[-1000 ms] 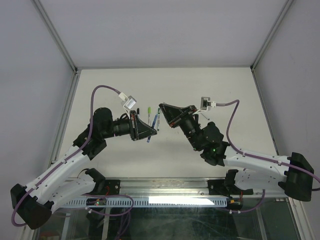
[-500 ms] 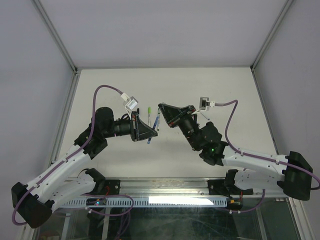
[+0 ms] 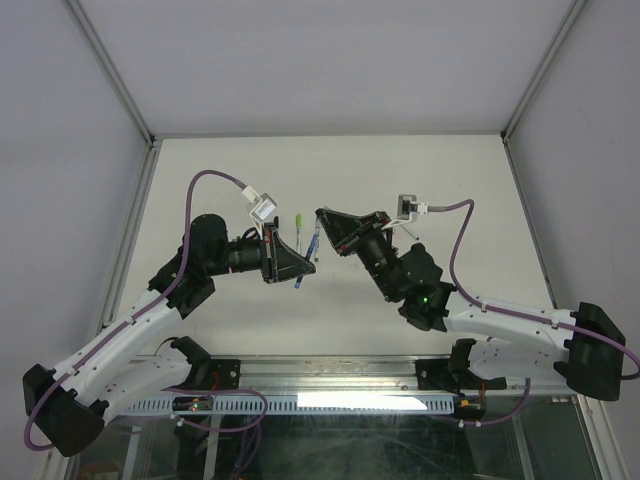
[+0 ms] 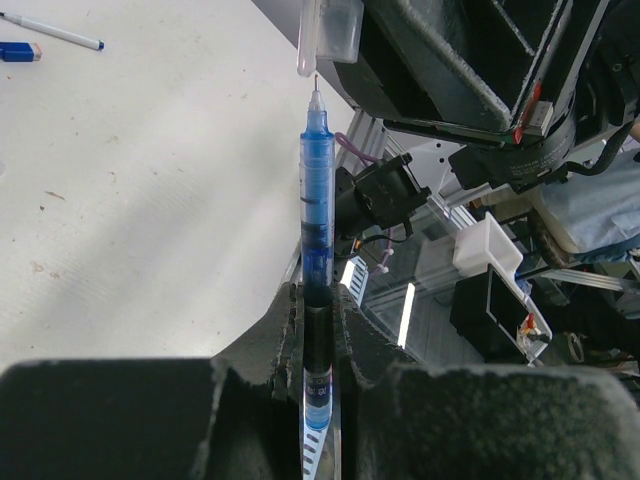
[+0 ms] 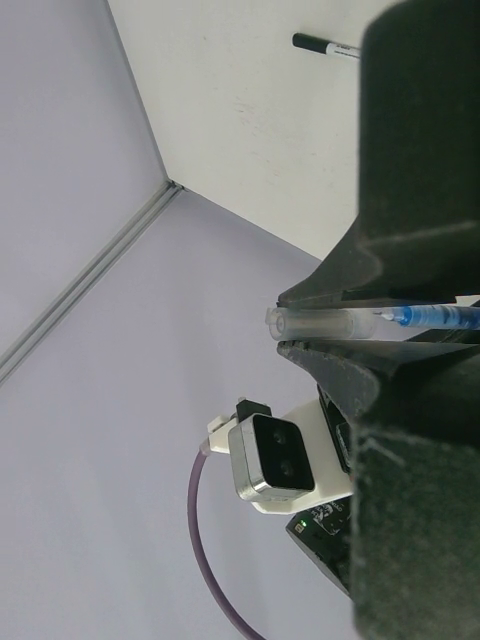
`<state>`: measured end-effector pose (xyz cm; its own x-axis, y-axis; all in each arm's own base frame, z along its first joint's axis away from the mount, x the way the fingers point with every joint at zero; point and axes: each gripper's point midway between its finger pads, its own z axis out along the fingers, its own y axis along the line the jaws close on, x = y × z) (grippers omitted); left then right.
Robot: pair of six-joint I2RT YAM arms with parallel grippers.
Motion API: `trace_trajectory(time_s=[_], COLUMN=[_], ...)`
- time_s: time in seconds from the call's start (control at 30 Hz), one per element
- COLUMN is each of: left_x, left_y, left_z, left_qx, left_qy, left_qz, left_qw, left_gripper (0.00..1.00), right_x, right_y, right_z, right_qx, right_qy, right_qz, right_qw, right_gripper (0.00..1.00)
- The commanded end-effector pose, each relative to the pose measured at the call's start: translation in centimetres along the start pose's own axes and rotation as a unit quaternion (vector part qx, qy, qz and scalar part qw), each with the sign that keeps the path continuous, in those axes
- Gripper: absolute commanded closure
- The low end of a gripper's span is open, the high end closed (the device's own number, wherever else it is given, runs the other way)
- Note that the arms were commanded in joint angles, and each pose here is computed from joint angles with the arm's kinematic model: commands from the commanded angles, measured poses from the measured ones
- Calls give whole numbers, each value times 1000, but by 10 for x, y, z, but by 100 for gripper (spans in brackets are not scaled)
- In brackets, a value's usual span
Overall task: Insert the pens into the pen caps
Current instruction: Insert the pen cap onto the pen.
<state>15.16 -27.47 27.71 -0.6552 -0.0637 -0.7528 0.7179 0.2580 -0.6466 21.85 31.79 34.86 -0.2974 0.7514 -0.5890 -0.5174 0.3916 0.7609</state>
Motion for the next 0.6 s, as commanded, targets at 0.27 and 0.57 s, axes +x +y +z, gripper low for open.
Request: trace_trajectory(time_s=[0.27,0.57], left_x=[-22,-22], left_y=[-21,-20], left_z=[-3,-2], left_qx=[29,27], left_qy=[-37,-35], left_qz=[41,36], left_qw=[998,998], left_gripper=[100,100], right_x=[-3,-2], right_y=[7,10], right_z=[-1,-3], right_qx=[-6,-11], right_qy=[1,9], right_qz=[15,18], right_qw=[1000,1000], right_gripper=[100,100])
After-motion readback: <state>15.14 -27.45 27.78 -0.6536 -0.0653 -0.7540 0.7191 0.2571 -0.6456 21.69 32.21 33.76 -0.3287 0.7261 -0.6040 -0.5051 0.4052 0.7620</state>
